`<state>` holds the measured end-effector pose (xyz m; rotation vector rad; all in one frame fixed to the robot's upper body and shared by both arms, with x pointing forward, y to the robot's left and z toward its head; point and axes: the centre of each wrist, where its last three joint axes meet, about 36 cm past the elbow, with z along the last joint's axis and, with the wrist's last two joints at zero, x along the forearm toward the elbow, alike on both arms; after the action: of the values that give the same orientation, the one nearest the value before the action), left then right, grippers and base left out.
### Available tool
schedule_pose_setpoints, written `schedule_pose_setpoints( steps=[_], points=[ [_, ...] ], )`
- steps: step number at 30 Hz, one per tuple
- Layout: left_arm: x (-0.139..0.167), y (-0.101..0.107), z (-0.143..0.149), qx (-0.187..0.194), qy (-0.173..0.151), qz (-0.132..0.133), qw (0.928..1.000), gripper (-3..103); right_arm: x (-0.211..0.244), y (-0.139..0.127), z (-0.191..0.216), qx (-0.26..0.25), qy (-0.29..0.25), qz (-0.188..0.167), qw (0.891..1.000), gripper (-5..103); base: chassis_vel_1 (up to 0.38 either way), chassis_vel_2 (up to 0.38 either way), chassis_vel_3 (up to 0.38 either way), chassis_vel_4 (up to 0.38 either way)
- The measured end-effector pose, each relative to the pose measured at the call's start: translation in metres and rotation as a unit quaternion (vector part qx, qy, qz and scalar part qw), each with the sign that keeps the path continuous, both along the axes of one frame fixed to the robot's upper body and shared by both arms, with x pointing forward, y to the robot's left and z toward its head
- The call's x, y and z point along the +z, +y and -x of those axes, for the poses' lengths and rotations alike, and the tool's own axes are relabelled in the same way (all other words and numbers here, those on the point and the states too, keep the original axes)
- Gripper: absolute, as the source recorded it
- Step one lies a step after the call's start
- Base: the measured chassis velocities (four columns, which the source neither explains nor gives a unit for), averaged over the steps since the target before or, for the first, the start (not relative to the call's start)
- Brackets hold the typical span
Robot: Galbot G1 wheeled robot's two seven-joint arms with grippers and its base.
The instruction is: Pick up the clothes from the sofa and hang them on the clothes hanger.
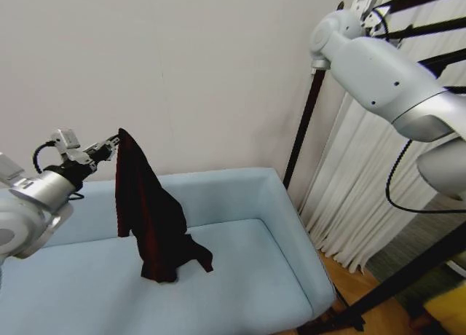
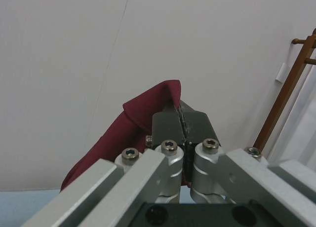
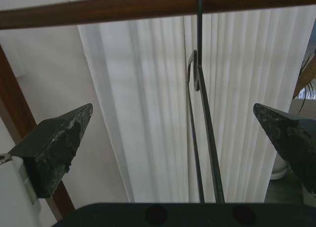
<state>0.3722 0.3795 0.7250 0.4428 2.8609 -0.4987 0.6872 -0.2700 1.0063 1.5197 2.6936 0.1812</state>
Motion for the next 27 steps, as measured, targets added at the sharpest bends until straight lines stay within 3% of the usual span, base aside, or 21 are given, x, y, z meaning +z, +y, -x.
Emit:
schedule_pose_setpoints(
  steps=[12,16,18,22,25,27],
  points=[
    [-0.001,-0.003,-0.003,-0.002,0.0,-0.001,1.0,0,-0.005,-0.015,-0.006,-0.001,0.004,-0.03,1.0,101,0.0,0.0,0.0,0.0],
    [-0.004,-0.005,-0.004,-0.003,0.002,0.0,1.0,0,-0.01,-0.015,-0.009,0.003,-0.002,-0.026,1.0,82,0.0,0.0,0.0,0.0],
    [-0.004,-0.006,-0.004,-0.003,0.002,0.0,1.0,0,-0.012,-0.015,-0.009,0.003,-0.004,-0.02,1.0,82,0.0,0.0,0.0,0.0],
    [-0.005,-0.006,-0.004,-0.002,0.002,0.0,1.0,0,-0.014,-0.018,-0.01,0.004,-0.009,-0.016,1.0,60,0.0,0.0,0.0,0.0],
    [-0.005,-0.006,-0.004,-0.002,0.002,-0.001,1.0,0,-0.015,-0.017,-0.009,0.007,-0.012,-0.016,1.0,54,0.0,0.0,0.0,0.0],
    [-0.004,-0.006,-0.004,-0.004,0.001,-0.004,1.0,0,-0.018,-0.018,-0.01,0.008,-0.013,-0.017,1.0,44,0.0,0.0,0.0,0.0]
  ],
)
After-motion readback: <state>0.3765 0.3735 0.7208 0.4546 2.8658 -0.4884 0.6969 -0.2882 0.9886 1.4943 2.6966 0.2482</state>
